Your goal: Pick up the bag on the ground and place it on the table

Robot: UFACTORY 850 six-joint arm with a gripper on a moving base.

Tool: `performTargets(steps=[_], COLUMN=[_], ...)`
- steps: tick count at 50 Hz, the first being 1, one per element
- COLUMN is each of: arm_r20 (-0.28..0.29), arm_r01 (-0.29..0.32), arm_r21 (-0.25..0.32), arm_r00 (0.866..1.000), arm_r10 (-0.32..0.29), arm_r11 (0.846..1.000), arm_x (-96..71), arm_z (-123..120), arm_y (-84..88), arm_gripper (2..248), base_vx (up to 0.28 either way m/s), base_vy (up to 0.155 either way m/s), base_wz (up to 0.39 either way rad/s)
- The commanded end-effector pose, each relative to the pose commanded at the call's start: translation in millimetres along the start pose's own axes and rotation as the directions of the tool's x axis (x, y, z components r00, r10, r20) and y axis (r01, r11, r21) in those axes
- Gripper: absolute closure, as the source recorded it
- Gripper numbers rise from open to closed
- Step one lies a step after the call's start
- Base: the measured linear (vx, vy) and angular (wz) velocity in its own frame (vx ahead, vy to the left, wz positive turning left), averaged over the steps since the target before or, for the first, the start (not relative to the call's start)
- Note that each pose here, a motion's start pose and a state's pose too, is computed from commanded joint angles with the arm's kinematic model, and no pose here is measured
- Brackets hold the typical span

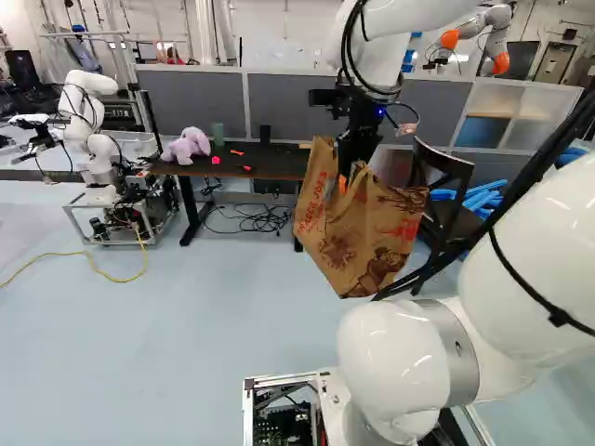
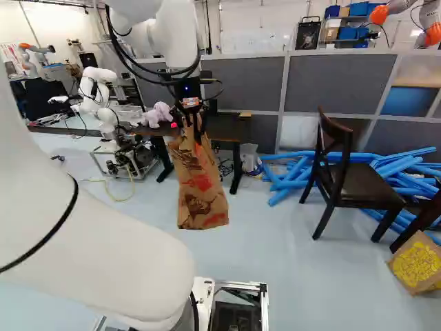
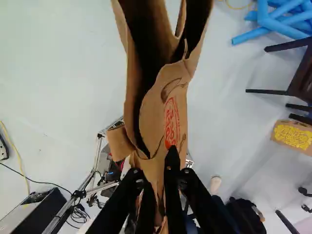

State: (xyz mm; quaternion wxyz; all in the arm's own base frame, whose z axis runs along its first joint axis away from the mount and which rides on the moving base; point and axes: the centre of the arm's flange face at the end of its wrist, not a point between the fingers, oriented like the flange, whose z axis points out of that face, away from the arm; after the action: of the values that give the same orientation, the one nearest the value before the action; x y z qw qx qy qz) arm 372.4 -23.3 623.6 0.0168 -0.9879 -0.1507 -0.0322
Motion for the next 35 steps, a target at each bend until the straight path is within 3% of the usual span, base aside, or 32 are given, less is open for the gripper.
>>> performTargets(steps=[25,35], arm_r20=[0.000,0.000], arm_r01=[0.000,0.000], arm_r21=[0.000,0.000], arm_r00=[1.000,1.000], arm_r10=[0.000,0.000], arm_r11=[1.000,1.000], arm_x=[0.0,0.0], arm_z=[0.0,0.0], arm_y=[0.0,0.0], arm_gripper=[229,229], base_vx=[0.175,0.188], base_vy=[-0.043,-0.016], base_wz=[-0.001,0.136])
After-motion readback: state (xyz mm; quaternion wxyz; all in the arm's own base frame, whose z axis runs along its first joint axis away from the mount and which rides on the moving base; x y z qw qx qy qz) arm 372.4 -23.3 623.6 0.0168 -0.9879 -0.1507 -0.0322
